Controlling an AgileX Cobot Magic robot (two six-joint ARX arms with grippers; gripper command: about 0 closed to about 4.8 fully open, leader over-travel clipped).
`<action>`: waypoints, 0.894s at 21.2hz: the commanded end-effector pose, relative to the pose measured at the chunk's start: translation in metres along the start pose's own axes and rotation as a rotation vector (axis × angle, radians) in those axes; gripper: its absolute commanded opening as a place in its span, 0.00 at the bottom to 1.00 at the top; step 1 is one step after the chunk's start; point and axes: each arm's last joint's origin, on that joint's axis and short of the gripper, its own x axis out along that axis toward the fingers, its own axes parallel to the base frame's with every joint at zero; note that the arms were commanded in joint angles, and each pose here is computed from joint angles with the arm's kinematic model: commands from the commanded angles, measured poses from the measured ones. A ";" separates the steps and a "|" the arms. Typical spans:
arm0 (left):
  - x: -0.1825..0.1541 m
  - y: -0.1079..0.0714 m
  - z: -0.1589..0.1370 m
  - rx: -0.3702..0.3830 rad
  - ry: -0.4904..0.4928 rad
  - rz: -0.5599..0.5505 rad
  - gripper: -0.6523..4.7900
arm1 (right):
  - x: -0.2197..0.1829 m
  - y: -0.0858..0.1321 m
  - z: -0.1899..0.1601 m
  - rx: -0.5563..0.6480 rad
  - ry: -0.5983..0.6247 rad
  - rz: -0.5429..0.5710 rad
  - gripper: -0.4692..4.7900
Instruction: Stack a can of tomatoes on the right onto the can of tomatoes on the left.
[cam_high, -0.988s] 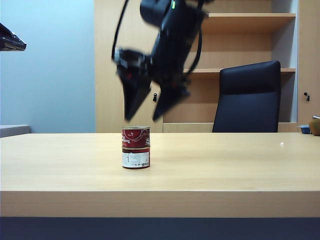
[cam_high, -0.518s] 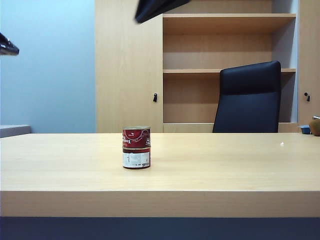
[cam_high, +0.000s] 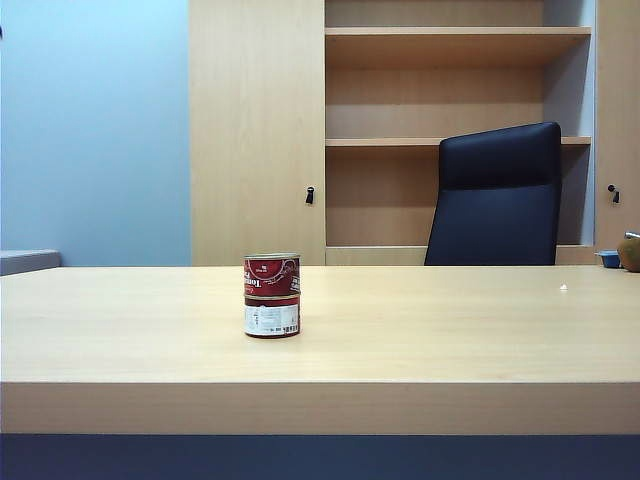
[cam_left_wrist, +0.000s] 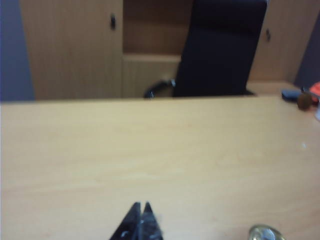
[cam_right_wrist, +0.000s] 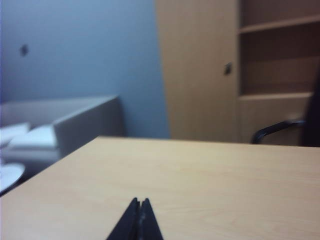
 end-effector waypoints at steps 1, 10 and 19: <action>-0.013 -0.006 0.004 0.036 -0.078 0.010 0.12 | -0.023 -0.013 0.008 -0.007 0.002 -0.108 0.13; -0.063 -0.020 -0.031 0.061 -0.200 0.222 0.12 | -0.102 -0.045 0.018 -0.029 -0.038 -0.275 0.13; -0.068 -0.016 -0.080 0.028 -0.137 0.307 0.12 | -0.135 -0.051 0.024 -0.010 -0.098 -0.264 0.13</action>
